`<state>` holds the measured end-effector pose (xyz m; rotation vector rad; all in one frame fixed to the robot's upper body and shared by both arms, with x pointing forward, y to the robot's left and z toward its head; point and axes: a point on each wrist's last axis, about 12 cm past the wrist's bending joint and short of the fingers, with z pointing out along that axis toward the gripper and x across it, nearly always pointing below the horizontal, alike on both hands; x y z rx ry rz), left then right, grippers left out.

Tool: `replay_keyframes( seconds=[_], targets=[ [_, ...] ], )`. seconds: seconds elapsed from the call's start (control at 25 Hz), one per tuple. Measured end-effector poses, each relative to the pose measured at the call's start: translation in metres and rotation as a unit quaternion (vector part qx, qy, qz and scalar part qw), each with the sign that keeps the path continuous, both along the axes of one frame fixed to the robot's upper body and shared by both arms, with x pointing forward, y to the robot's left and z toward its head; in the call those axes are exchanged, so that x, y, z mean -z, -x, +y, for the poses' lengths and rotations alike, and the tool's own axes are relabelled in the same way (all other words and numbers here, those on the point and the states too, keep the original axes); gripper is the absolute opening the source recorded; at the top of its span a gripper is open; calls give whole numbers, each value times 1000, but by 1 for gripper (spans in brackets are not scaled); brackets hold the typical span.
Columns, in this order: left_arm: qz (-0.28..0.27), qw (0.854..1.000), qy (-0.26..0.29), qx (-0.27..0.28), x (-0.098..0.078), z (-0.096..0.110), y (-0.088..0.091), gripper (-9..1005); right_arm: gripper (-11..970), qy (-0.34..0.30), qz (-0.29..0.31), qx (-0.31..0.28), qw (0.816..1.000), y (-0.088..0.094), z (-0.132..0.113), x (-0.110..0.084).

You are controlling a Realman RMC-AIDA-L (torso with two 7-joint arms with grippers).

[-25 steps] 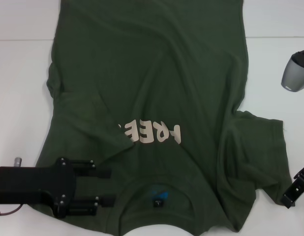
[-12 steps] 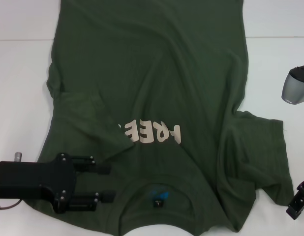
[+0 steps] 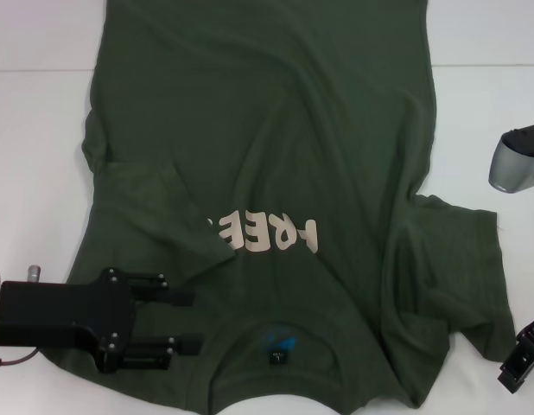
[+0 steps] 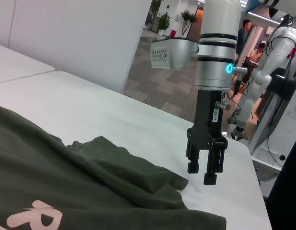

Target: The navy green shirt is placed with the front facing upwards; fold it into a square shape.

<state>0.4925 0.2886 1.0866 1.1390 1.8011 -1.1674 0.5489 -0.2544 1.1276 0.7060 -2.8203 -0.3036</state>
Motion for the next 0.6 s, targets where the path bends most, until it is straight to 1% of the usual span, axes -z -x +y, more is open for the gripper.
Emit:
replay_keyframes(
  seconds=[0.6],
  targets=[
    [2,1000,-2,-6,2,1,1,650,697,0,-1,-8,1000,-2,0,5]
  ],
)
